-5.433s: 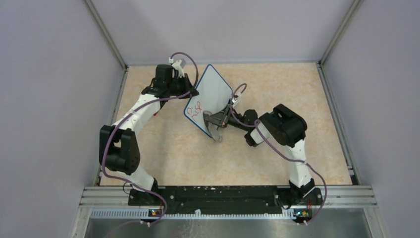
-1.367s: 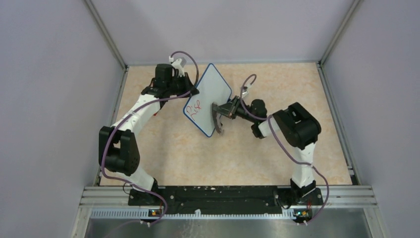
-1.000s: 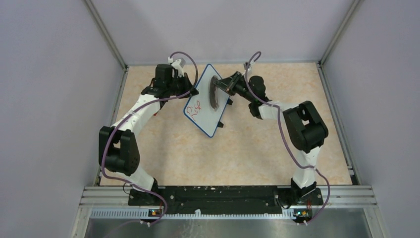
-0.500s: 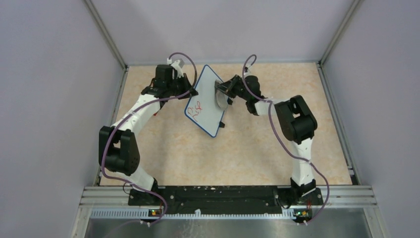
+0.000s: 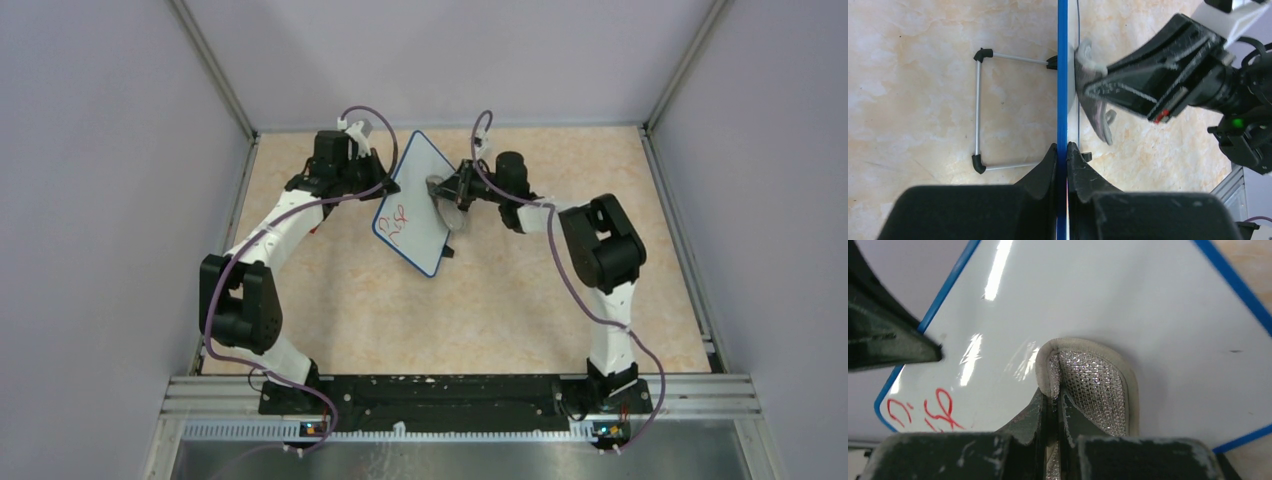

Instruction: Erase the whiteboard

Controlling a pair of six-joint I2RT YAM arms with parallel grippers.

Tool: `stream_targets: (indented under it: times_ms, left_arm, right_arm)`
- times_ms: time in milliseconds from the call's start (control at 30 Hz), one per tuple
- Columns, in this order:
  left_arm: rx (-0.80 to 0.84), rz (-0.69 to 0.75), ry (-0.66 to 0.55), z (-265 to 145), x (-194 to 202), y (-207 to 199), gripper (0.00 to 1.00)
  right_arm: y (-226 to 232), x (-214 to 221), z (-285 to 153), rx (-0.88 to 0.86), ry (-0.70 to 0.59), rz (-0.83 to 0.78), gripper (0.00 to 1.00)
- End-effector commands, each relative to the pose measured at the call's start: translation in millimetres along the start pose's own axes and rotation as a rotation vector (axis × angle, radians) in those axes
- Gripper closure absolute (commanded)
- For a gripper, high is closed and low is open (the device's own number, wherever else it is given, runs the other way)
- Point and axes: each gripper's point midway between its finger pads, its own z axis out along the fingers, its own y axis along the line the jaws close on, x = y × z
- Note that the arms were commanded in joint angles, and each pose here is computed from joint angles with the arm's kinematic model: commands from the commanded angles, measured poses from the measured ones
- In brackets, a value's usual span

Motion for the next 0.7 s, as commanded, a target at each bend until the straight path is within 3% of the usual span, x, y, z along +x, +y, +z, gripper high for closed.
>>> stream_targets:
  times_ms: [0, 233, 467, 667]
  left_arm:
    - [0.03, 0.026, 0.012, 0.4, 3.7, -9.4, 1.0]
    - [0.023, 0.021, 0.011, 0.6, 3.9, -8.2, 1.0]
    - [0.032, 0.015, 0.013, 0.5, 4.4, -9.9, 1.0]
    - [0.032, 0.018, 0.01, -0.4, 3.6, -10.5, 1.0]
  right_arm:
    - [79.9, 33.1, -6.1, -0.252, 0.146, -0.255, 1.0]
    - [143.4, 88.3, 2.2, -0.415, 0.298, -0.445, 1.0]
    - [174.0, 108.5, -4.6, -0.529, 0.339, -0.478, 1.0]
    - [127.8, 81.7, 12.7, -0.262, 0.254, -0.445, 1.0]
